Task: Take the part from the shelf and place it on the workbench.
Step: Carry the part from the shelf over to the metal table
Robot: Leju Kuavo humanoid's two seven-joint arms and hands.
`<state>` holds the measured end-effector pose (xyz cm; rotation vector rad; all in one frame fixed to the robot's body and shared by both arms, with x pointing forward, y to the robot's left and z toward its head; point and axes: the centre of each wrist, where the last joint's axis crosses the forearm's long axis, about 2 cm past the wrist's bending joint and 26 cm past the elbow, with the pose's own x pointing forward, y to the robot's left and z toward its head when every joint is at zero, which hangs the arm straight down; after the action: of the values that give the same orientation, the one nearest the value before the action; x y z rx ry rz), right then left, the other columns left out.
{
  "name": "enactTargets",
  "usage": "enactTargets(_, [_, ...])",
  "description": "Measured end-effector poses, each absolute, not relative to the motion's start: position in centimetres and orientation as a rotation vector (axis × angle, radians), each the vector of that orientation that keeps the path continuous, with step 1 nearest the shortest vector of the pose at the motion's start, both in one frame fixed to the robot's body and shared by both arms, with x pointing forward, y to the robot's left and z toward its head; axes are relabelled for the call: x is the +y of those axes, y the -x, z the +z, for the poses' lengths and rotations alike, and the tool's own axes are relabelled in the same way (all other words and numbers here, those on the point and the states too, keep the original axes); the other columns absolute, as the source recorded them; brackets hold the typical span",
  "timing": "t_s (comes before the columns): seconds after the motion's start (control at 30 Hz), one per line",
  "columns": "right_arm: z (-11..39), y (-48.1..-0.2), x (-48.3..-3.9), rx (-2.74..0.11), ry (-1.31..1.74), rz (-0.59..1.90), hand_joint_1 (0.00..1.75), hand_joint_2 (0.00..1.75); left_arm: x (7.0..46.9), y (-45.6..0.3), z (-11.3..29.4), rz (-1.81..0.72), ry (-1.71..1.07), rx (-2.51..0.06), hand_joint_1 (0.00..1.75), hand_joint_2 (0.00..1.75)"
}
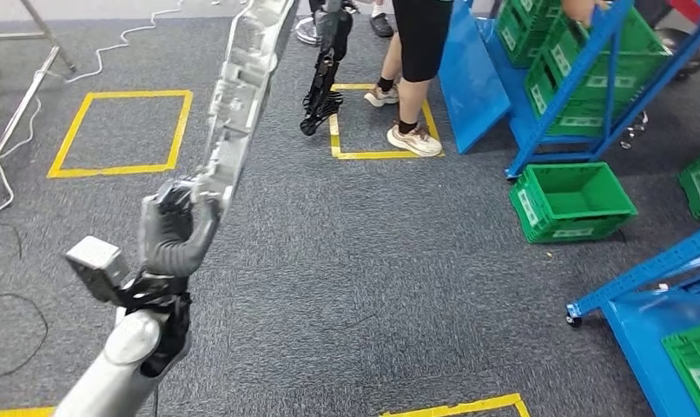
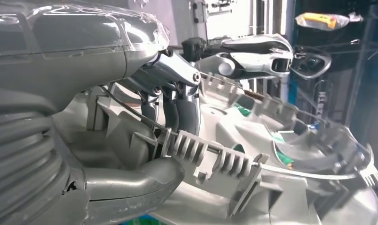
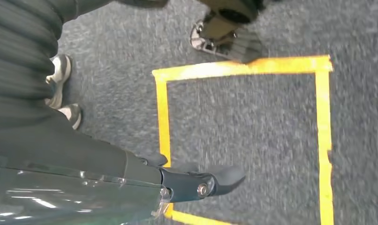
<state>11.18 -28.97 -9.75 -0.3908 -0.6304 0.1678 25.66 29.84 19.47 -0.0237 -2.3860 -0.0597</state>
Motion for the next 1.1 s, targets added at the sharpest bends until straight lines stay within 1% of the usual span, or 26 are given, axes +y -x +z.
enactTargets(0.17, [-9.9,-10.7,-30.7,-0.596,0.401,0.165,0.00,1.75,26.4,-28.9,20.5,-0.053,0.150,-2.427,1.75,1.75])
enactTargets(0.27, [-9.8,-10.7,-31.6,-0.586,0.413,0.156,0.00,1.75,24.4,-29.8,20.3,-0.050,0.210,-2.422,1.75,1.75])
enactTargets(0.57, [-9.4,-12.2,-33.0,-0.612,0.447,0.156,0.00,1.75,22.4,-30.6,19.9,-0.063,0.262,-2.397,1.75,1.75])
enactTargets(0.67, [-9.3,-12.5,-32.7,-0.632,0.443,0.170,0.00,1.75,22.3,-30.6,19.6,-0.067,0.255,-2.391,1.75,1.75])
enactTargets(0.77, [-9.5,-12.0,-31.8,-0.631,0.433,0.192,0.00,1.75,22.7,-29.6,18.4,-0.069,0.236,-2.359,1.75,1.75])
enactTargets(0.97, [-9.5,-11.9,-29.4,-0.646,0.410,0.228,0.00,1.75,26.1,-26.8,15.9,-0.022,0.127,-2.292,1.75,1.75])
enactTargets(1.1, [-9.5,-12.2,-28.8,-0.656,0.405,0.228,0.00,1.75,27.9,-25.7,15.7,-0.005,0.064,-2.292,1.75,1.75])
